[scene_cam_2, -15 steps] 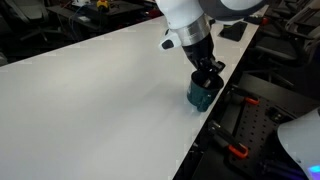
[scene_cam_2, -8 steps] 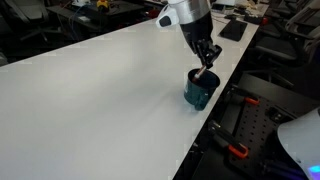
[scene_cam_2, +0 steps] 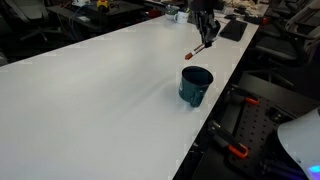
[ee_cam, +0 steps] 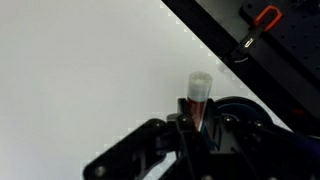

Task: Shift the marker to the table

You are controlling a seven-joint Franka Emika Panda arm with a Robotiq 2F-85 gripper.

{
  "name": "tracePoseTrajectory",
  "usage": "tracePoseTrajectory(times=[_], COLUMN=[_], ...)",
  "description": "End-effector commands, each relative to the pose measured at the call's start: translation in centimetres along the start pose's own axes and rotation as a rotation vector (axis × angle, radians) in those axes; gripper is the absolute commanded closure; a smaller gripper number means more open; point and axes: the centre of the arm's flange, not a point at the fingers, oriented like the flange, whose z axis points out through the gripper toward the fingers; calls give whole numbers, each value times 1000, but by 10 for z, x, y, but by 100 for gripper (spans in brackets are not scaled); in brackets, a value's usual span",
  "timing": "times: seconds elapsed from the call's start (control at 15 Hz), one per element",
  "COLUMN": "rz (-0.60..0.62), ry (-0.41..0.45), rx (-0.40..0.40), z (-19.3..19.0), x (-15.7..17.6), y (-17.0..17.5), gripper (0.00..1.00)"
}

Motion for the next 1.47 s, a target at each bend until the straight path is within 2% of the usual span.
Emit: tracePoseTrajectory(times=[0.0,0.27,0.53,0.8,0.87,0.93,1.0,1.2,1.4], rz=[142,229,289,303,308,293,288,289,293], ry=[64,89,112,133,135,132,124,123,127], rx=[-47,-74,-65,-40,-13,-17,-6,-6,-11], z=[9,44,91,136,146,126,135,136,133], x=[-10,0,26,62,70,49,54,55,53], y=[27,56,77,67,63,62,60,62,64], gripper=[95,95,95,95,55,54,72,54,54])
